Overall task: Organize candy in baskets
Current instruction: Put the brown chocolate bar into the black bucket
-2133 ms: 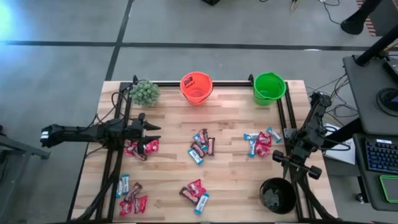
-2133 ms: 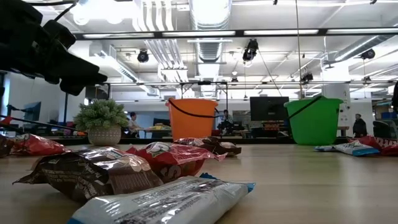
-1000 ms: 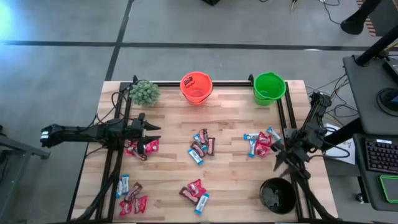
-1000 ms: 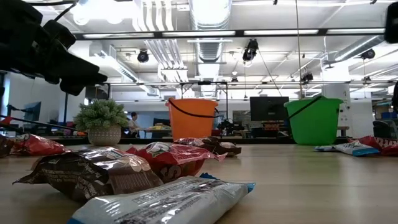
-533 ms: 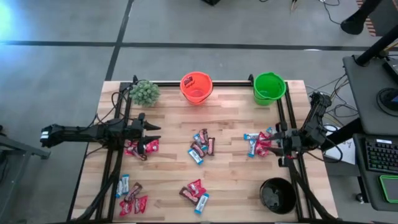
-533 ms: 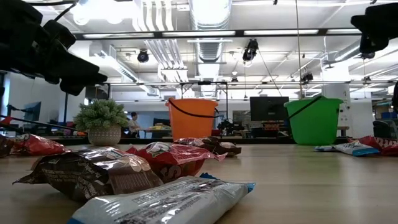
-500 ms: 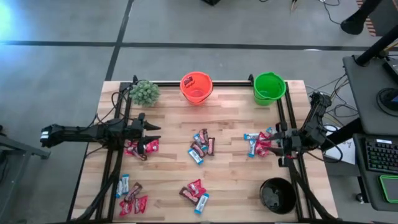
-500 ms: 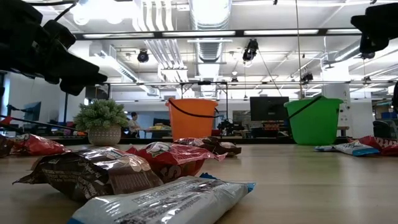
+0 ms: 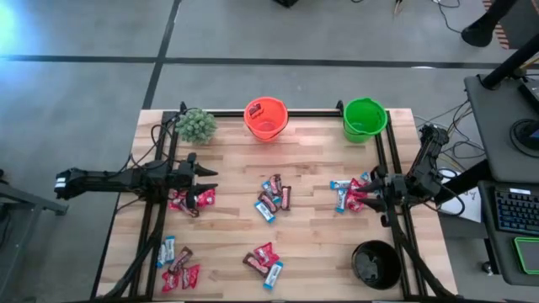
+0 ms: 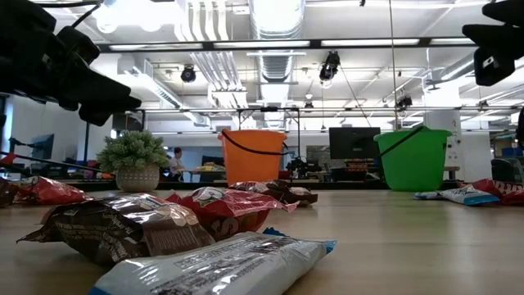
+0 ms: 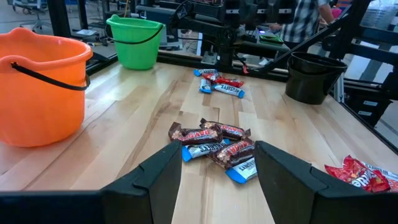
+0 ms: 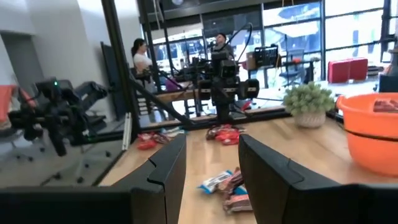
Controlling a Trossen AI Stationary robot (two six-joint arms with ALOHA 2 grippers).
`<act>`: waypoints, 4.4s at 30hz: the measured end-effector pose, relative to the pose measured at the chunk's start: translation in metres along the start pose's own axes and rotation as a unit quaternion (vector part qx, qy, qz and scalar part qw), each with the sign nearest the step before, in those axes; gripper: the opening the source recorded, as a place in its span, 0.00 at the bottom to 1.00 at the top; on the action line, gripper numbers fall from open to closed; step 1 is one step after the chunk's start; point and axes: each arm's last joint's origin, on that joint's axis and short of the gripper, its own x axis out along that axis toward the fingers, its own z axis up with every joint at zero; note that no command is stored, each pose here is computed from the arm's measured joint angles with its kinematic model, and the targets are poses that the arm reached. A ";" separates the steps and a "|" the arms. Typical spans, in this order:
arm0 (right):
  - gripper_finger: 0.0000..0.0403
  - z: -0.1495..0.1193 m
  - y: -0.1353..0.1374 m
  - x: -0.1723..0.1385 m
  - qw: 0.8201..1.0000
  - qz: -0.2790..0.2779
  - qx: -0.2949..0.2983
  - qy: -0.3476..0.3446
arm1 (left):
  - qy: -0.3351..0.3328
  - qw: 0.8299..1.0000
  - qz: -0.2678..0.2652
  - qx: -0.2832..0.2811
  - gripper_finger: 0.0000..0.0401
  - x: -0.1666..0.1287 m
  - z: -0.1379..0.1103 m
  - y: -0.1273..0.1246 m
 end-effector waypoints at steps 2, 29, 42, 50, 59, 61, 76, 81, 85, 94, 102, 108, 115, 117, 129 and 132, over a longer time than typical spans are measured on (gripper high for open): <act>0.33 0.000 0.000 0.000 1.000 0.000 0.021 0.000 | 0.000 1.000 0.000 0.000 0.46 0.000 0.000 0.000; 0.33 0.000 0.000 0.000 0.994 0.000 0.109 0.000 | -0.004 1.000 0.012 0.010 0.46 0.000 0.001 0.001; 0.33 -0.001 0.000 0.000 0.995 -0.003 0.097 0.002 | -0.037 0.999 0.039 -0.007 0.46 0.000 0.006 0.002; 0.33 -0.001 0.000 0.000 0.998 -0.004 0.067 0.002 | -0.077 0.995 0.054 -0.035 0.46 -0.001 0.014 0.002; 0.29 -0.001 0.000 0.000 0.997 -0.004 0.075 0.001 | -0.069 0.992 0.054 -0.091 0.45 0.001 0.012 0.002; 0.23 -0.001 0.000 0.000 0.997 -0.004 0.075 0.001 | -0.064 0.993 0.056 -0.080 0.40 0.002 0.011 0.002; 0.03 -0.001 0.000 0.000 0.999 -0.004 0.044 0.002 | -0.047 0.995 0.067 -0.061 0.01 0.004 0.008 0.003; 0.03 0.000 0.000 0.000 1.000 -0.007 -0.007 0.001 | -0.042 0.994 0.074 -0.068 0.02 0.005 0.007 0.003; 0.03 0.000 -0.004 0.000 0.998 -0.066 0.018 -0.002 | -0.040 0.993 0.090 -0.062 0.07 0.006 0.006 0.004; 0.03 0.000 -0.004 0.000 0.997 -0.070 0.025 -0.001 | -0.060 0.994 0.086 -0.035 0.26 0.007 0.011 0.004; 0.03 0.000 -0.005 0.001 0.997 -0.081 0.016 -0.001 | -0.064 0.994 0.086 -0.033 0.40 0.008 0.012 0.003; 0.03 0.000 -0.006 0.001 0.996 -0.086 -0.038 0.001 | -0.052 0.994 0.088 -0.030 0.42 0.010 0.010 0.004; 0.03 0.000 -0.006 0.001 0.996 -0.083 -0.021 0.000 | -0.055 0.994 0.086 -0.050 0.42 0.011 0.010 0.003; 0.03 0.000 -0.005 0.001 0.998 -0.066 -0.025 0.000 | -0.063 0.993 0.084 -0.058 0.42 0.011 0.012 0.003; 0.23 0.000 -0.005 0.002 0.998 -0.056 -0.011 0.000 | -0.075 0.992 0.082 -0.060 0.42 0.012 0.014 0.003; 0.32 0.000 -0.006 0.001 0.997 -0.076 0.006 -0.001 | -0.069 0.992 0.083 -0.059 0.42 0.013 0.013 0.003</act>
